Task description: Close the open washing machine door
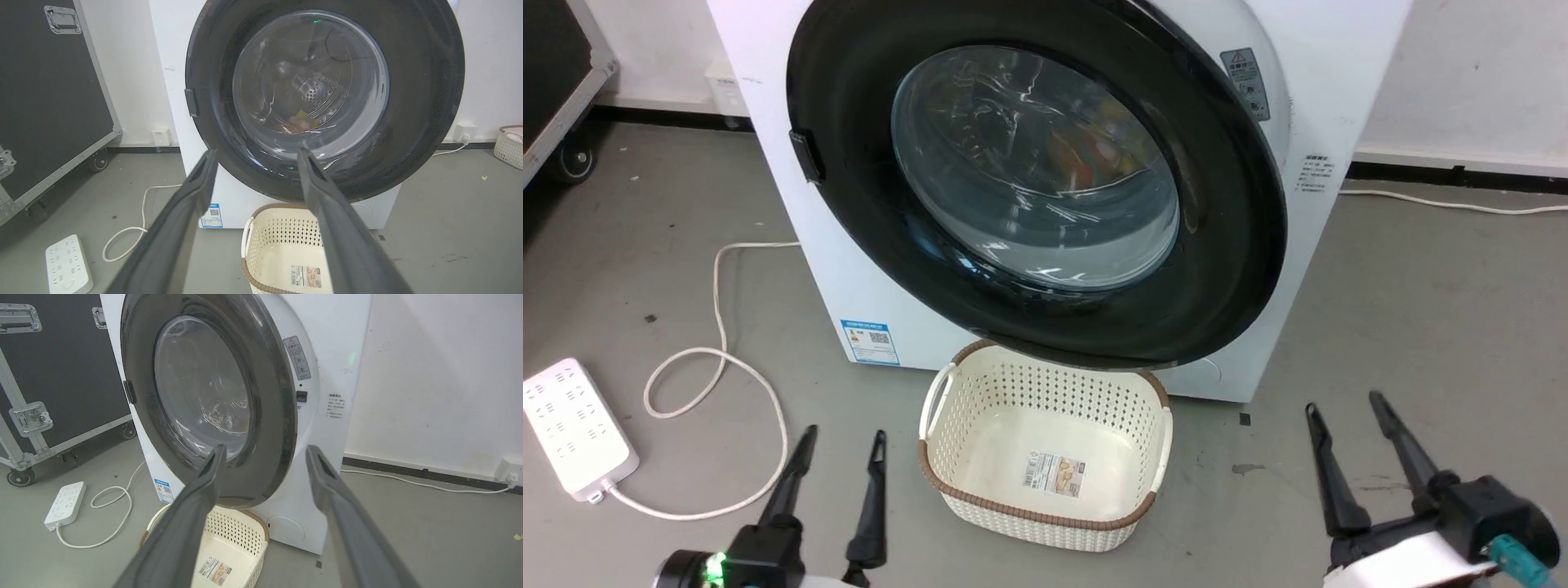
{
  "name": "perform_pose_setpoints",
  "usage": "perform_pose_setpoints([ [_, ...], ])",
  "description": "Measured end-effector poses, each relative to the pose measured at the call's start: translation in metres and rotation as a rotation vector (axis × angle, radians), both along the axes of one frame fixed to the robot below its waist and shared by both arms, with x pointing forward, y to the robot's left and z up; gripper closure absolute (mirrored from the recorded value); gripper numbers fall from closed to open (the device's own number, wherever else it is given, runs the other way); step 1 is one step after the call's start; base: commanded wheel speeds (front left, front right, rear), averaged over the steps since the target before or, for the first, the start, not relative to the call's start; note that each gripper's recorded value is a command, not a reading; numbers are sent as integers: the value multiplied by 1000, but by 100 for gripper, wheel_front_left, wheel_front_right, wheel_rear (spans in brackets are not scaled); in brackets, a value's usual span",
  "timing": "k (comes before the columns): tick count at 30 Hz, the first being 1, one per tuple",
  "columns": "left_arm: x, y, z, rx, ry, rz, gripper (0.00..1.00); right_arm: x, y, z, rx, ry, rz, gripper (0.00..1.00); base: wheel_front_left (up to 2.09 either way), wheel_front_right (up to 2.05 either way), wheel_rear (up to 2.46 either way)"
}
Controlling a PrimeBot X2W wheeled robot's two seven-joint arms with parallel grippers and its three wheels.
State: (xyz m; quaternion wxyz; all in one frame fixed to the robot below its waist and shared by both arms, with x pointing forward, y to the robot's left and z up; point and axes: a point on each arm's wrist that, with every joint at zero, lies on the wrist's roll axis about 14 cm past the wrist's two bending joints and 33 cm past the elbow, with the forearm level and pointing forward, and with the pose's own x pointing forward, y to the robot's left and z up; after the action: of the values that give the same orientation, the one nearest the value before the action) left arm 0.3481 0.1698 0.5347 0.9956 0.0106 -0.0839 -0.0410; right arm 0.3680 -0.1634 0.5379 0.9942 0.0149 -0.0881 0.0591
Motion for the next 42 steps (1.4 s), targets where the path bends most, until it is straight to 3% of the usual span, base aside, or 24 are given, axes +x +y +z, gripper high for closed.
perform_pose_setpoints([
  [1,0,-1,0,0,0,-1,0,0,3,-4,-1,13,8,0,0,0,0],
  [2,0,-3,-1,6,3,-4,0,-1,5,-8,-6,25,15,68,0,0,0],
  [3,0,-4,-2,13,5,-9,0,-1,7,-11,-9,32,21,100,0,0,0],
  [11,15,-19,-8,34,21,-41,0,19,32,-26,-58,73,109,100,0,0,0],
  [18,44,-27,-19,23,47,-44,0,75,48,-28,-174,50,250,100,0,0,0],
  [25,67,-27,-42,25,98,-27,0,142,40,-43,-257,69,299,100,0,0,0],
  [33,76,-17,-62,40,147,13,0,202,38,-54,-221,99,311,100,0,0,0],
  [42,76,-9,-72,51,178,38,0,252,20,-52,-72,137,223,100,0,0,0],
])
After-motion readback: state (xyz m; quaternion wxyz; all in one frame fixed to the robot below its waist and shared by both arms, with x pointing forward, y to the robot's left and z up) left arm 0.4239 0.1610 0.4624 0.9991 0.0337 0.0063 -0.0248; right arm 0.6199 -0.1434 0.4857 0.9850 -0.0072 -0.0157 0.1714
